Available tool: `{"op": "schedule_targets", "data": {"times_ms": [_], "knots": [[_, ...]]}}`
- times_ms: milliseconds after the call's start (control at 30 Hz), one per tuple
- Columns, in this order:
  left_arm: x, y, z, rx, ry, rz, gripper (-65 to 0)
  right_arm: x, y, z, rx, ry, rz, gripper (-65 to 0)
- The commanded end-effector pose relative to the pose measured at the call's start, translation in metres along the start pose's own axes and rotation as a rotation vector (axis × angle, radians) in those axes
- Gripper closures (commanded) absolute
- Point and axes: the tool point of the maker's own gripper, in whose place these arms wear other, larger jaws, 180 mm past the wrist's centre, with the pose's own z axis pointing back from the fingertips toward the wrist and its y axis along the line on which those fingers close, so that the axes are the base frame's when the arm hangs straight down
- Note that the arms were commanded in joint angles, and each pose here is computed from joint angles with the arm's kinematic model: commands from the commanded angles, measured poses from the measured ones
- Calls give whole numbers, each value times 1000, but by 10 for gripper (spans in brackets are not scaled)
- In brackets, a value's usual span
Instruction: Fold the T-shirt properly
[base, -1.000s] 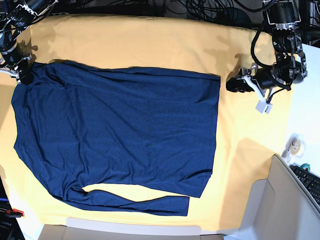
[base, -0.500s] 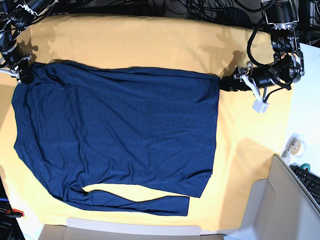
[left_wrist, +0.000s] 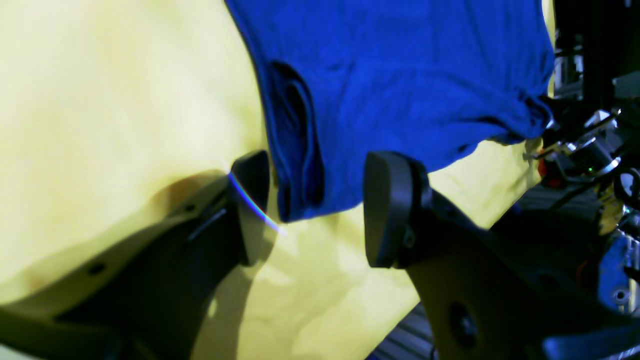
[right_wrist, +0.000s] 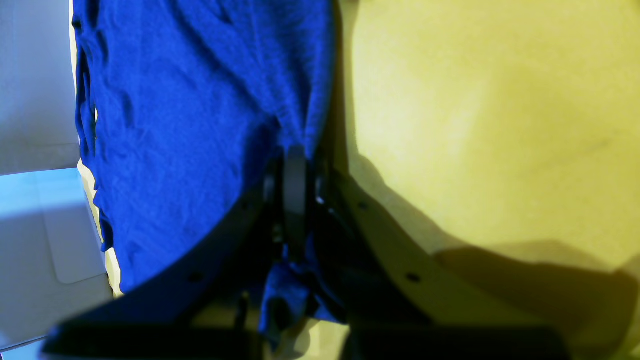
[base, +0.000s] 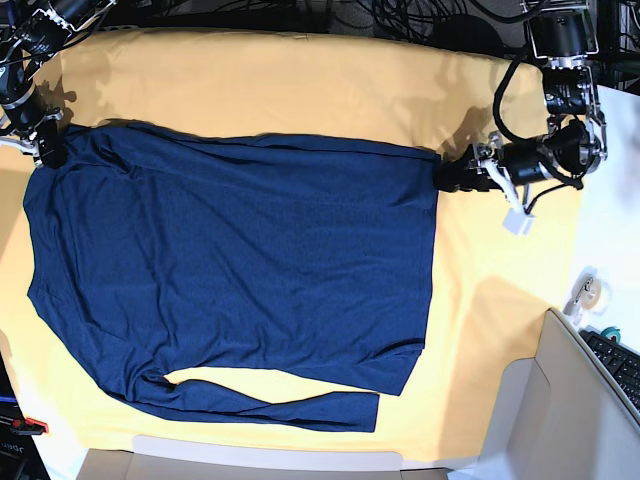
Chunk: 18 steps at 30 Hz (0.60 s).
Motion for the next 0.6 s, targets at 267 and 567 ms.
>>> {"op": "schedule_targets", "data": {"times_ms": [267,567], "knots": [[-1,-6,-15,-30,21,-6,-303,-4,-5,4,-17,23,-2,0],[-1,-7,-15,-35,19,-4,-114,-5,-7,4,-21,26,-2,0]]}}
